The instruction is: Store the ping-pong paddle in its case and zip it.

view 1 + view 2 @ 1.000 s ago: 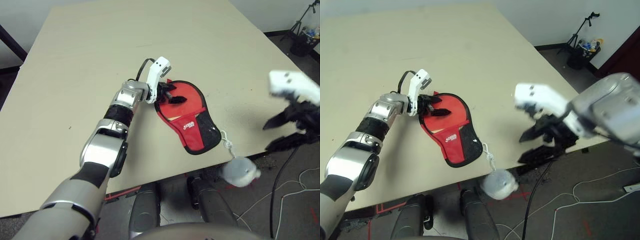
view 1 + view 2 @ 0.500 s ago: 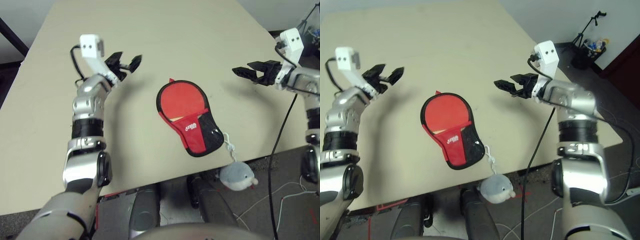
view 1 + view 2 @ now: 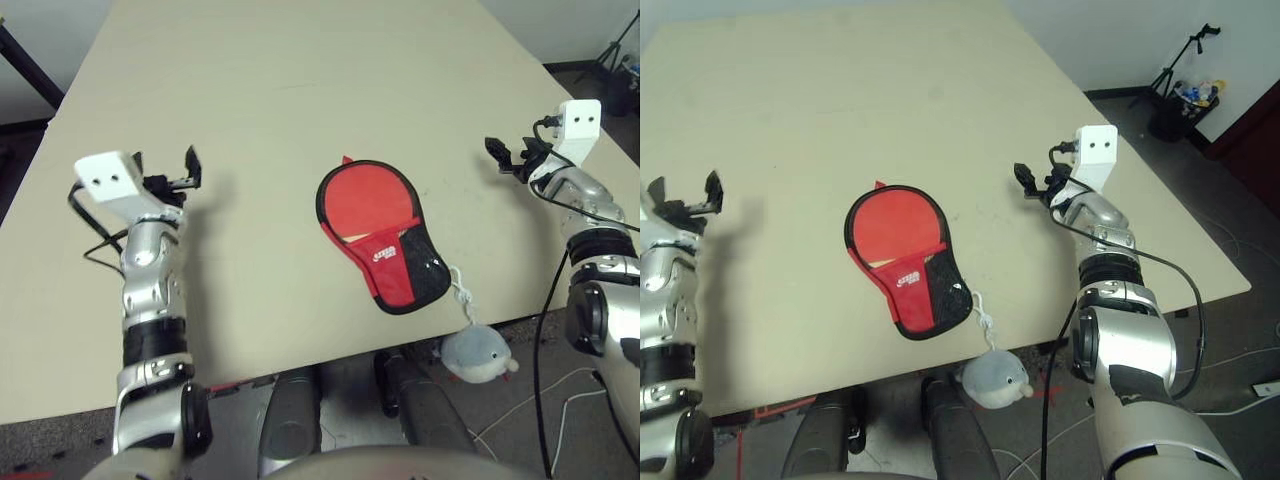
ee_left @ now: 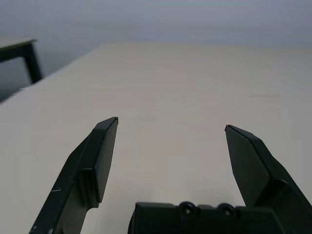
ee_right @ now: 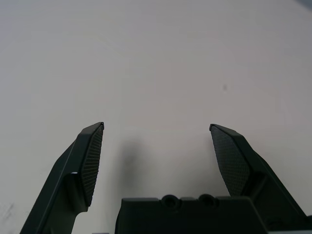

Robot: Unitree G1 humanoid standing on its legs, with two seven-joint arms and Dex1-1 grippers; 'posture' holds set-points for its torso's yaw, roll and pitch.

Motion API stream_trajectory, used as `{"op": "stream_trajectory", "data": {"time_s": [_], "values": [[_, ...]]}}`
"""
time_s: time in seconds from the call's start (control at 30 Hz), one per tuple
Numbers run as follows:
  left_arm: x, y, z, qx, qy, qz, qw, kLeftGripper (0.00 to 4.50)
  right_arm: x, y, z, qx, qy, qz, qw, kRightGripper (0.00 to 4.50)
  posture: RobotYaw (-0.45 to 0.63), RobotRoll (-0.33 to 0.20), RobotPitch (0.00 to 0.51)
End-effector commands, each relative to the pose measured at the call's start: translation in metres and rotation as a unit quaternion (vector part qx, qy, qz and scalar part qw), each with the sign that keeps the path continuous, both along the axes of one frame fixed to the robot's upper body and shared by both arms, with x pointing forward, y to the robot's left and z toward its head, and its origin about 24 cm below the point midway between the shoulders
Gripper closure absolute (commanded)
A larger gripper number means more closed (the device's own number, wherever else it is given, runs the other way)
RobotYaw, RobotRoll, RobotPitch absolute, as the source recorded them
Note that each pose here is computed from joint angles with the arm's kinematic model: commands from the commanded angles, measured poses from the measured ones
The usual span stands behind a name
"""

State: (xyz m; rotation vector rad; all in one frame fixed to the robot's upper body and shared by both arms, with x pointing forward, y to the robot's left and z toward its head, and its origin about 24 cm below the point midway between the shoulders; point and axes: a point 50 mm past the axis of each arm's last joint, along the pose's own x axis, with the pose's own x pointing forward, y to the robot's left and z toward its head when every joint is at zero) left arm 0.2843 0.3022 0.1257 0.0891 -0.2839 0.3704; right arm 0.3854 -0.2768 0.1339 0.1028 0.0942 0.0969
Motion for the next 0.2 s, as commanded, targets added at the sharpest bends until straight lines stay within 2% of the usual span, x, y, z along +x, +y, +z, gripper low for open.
{"op": "stream_trajectory", "data": {"time_s": [0.03, 0.2], "values": [[-0.011, 0.004, -0.003, 0.008, -0.002, 0.025, 1.000, 0.00, -0.001, -0.003, -0.003, 0.027, -0.002, -0.015, 1.000, 0.02, 0.05, 0.000, 0.182], [-0.013, 0.017, -0.006, -0.006, 0.003, 0.058, 0.998, 0.00, -0.004, -0.008, -0.009, 0.036, 0.003, -0.025, 0.999, 0.02, 0.03, 0.000, 0.170]]}}
